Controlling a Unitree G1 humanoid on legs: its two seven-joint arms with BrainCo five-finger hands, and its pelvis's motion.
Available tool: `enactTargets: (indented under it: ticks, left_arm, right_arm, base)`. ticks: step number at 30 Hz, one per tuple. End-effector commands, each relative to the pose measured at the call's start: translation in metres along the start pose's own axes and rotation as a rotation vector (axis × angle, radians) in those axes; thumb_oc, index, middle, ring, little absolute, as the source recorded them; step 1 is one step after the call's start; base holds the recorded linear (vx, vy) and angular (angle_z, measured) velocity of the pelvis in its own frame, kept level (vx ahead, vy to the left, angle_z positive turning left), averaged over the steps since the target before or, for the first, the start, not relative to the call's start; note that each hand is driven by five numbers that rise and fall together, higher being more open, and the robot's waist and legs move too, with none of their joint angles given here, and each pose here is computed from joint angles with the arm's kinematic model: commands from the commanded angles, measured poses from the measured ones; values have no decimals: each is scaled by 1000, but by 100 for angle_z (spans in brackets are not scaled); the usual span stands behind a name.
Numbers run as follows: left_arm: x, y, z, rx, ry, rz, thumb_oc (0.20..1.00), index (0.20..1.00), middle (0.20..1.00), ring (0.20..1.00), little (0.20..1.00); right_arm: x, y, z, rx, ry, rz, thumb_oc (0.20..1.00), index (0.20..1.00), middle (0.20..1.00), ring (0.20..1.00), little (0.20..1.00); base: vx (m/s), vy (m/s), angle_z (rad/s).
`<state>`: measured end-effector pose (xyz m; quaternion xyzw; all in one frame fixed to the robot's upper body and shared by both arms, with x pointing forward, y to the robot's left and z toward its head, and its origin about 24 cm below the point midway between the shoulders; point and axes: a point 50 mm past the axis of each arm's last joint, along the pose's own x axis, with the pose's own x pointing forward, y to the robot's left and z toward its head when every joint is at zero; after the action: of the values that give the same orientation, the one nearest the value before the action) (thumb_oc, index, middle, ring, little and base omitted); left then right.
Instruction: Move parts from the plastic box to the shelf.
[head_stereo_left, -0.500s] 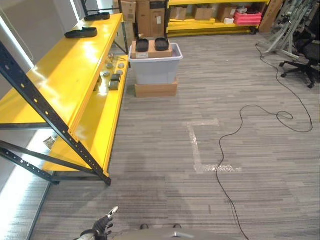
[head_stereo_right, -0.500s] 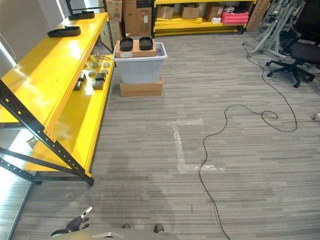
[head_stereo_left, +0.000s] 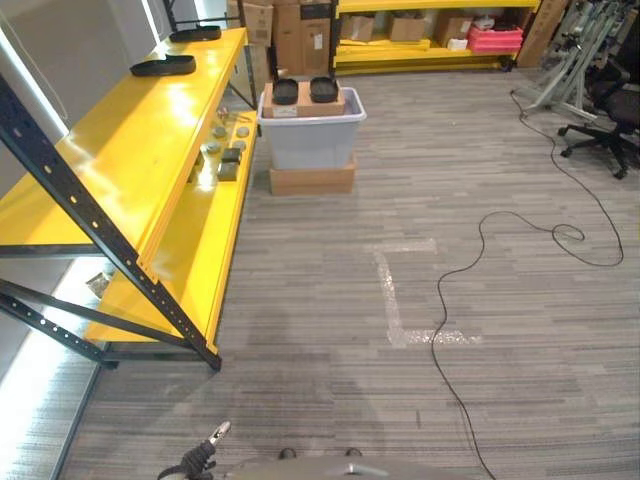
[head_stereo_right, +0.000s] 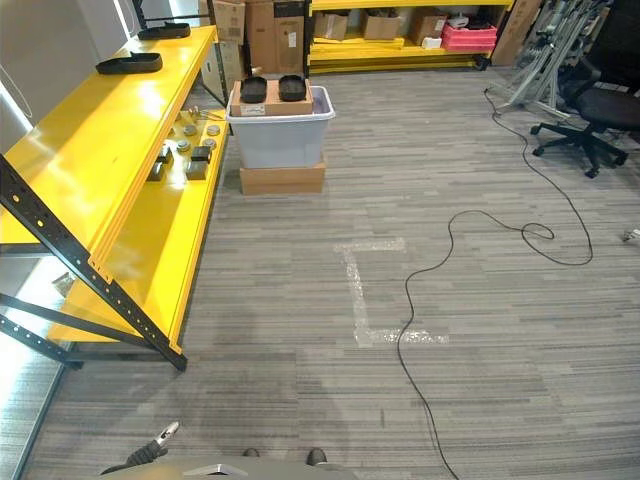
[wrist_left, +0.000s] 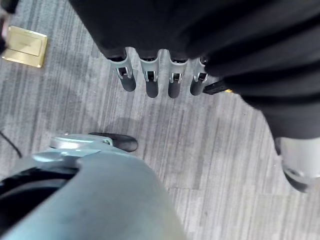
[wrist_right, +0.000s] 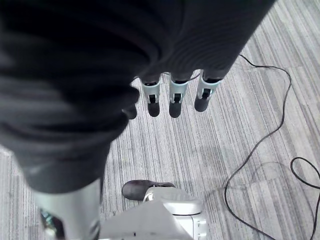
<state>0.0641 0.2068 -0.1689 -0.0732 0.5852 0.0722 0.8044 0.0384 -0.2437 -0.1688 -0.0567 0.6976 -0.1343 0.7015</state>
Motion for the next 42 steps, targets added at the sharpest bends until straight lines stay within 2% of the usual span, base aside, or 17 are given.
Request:
enactTargets:
  ticks: [1, 13, 21, 29, 34, 42]
  left_arm:
    - [4, -8, 4, -68, 42, 18, 1000, 1000, 1000, 1000, 1000]
    - [5, -7, 5, -103, 58, 50, 1000, 1000, 1000, 1000, 1000]
    - [5, -4, 30, -174, -70, 33, 1000, 1000, 1000, 1000, 1000]
    - [4, 0, 39, -151, -101, 31, 1000, 1000, 1000, 1000, 1000]
    - [3, 4, 58, -150, -144, 25, 1000, 1000, 1000, 1000, 1000]
    - [1, 12, 55, -125, -134, 34, 1000, 1000, 1000, 1000, 1000]
  right_arm:
    - [-1, 2, -4, -18, 71, -33, 1000, 1000, 1000, 1000, 1000]
    - [-1, 3, -9, 33, 98, -32, 1000, 1000, 1000, 1000, 1000]
    - [-6, -12, 42, 195, -236, -10, 1000, 1000, 1000, 1000, 1000]
    - [-7, -5, 42, 254, -214, 0, 1000, 1000, 1000, 1000, 1000]
    - [-14, 3, 65, 288, -285, 29, 1000, 1000, 1000, 1000, 1000]
    - [-19, 4, 74, 291, -321, 64, 1000, 1000, 1000, 1000, 1000]
  base:
    - [0, 0, 0]
    - [0, 0, 0]
    - [34, 46, -2]
    - [18, 95, -13]
    - [-18, 182, -28]
    - [211, -77, -16]
